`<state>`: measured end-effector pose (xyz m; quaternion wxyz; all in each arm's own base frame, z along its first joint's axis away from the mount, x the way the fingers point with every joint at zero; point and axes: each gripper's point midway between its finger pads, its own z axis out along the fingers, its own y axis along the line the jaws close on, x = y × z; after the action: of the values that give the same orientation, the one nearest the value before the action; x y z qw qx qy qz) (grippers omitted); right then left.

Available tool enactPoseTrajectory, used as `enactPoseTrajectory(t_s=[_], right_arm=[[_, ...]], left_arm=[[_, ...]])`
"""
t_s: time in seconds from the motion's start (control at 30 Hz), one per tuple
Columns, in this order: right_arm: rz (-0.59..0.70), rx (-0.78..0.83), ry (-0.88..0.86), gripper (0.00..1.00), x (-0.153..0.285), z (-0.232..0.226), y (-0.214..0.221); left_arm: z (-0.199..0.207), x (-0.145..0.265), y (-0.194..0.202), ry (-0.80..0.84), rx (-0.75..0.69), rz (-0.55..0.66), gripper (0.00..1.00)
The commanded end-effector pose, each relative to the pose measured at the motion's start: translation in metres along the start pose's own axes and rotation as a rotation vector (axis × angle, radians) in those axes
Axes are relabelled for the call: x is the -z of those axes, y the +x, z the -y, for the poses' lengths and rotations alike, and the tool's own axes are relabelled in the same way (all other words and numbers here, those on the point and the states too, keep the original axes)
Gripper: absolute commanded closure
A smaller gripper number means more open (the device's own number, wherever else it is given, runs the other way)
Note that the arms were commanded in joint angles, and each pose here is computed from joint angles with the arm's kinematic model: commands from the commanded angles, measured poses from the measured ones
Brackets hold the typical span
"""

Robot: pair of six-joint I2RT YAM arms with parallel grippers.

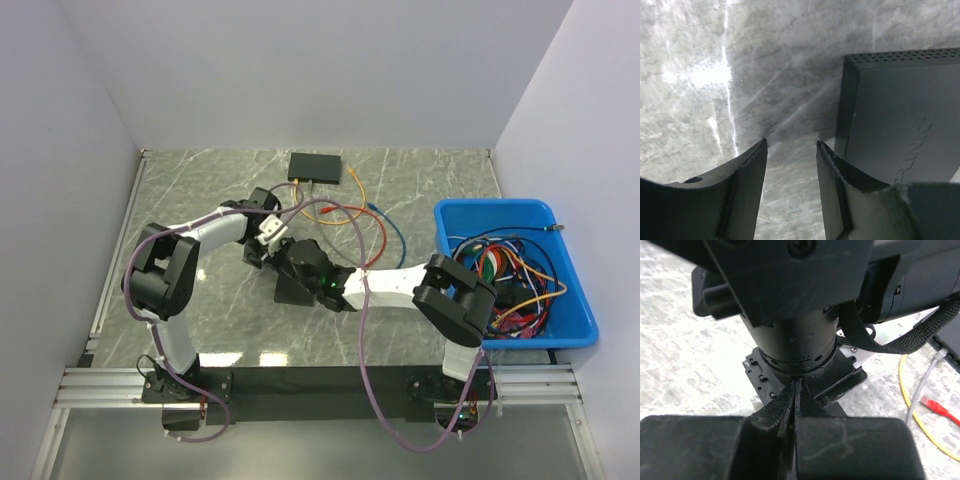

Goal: Insert the plug into the switch port

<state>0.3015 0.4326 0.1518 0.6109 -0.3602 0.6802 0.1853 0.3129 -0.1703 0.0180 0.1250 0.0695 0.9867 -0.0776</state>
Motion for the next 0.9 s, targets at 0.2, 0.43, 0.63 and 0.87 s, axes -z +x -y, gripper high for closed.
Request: enactPoseTrajectory(t_s=[0.2,0.43,0.63,0.87], right_arm=[[0.215,-0.183,0.055,0.96,0.041,0.018,-0.056],[0.129,-0.238,0.208,0.55,0.062,0.047,-0.040],[-0.052,-0.403,0.347,0.48,0.087,0.060,0.008],[-0.357,-0.529,0.346,0.48,0.105,0.030,0.097]], left_arm=[[0.001,-0.005,0.018,0.009,0.048,-0.062,0.46],[-0.019,0.010,0.000,-0.052,0.093,0.017,0.40],[-0.034,0.029,-0.014,-0.106,0.123,0.094,0.31],[-0.037,0.034,-0.018,-0.105,0.134,0.113,0.32]])
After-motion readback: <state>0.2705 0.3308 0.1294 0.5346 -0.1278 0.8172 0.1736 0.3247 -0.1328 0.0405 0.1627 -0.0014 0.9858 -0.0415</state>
